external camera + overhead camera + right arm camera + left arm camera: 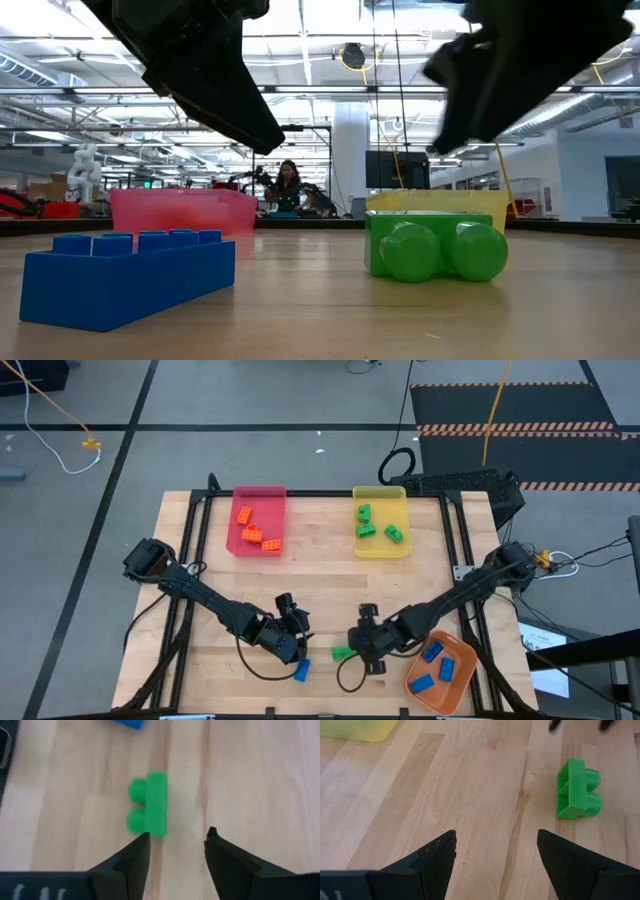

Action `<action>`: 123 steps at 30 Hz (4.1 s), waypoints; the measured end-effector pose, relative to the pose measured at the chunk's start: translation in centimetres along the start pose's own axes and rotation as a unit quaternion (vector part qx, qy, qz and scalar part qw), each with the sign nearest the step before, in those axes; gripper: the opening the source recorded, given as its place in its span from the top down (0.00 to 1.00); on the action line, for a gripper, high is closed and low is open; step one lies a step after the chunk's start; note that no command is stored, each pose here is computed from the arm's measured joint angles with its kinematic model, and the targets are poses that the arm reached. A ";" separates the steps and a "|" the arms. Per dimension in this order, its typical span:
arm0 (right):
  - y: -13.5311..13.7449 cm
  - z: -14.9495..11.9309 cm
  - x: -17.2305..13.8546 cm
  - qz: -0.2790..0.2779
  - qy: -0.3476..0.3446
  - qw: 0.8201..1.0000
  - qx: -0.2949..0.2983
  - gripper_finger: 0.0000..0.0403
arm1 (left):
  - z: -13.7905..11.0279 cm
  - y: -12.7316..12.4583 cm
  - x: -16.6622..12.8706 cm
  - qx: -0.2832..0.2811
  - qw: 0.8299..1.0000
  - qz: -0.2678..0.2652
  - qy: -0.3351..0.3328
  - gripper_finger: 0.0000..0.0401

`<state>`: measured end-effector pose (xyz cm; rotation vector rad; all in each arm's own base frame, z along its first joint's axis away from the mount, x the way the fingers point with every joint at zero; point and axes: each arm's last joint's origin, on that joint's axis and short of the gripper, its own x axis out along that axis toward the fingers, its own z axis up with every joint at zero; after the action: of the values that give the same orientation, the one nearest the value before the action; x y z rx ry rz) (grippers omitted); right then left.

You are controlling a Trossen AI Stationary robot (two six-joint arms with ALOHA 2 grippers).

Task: Sort & place blocks by color
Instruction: Put the green game piece into the yellow bin, then put the blue game piece into the orange bin

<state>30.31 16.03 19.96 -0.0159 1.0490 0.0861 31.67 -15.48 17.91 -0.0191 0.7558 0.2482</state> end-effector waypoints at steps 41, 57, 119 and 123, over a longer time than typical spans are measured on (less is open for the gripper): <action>-1.0 0.1 7.0 0.001 0.013 1.000 0.020 0.63 | -0.3 0.1 0.0 0.003 1.000 0.004 0.012 0.31; -12.8 1.9 -6.8 -0.294 -0.049 0.953 0.048 0.63 | -0.3 0.1 0.0 0.002 1.000 0.005 0.014 0.31; -14.6 -0.5 -8.2 -0.051 -0.192 0.972 0.123 0.07 | 0.2 -1.0 -4.9 -0.206 0.948 -0.195 0.144 0.31; -13.6 -0.3 -7.6 -0.033 -0.236 0.964 0.116 0.07 | -0.5 -1.3 -4.4 -0.251 0.938 -0.170 0.168 0.31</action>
<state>27.31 1.99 25.98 0.1749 0.5762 -0.0912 28.54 -17.78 20.45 -0.6871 0.9970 0.0999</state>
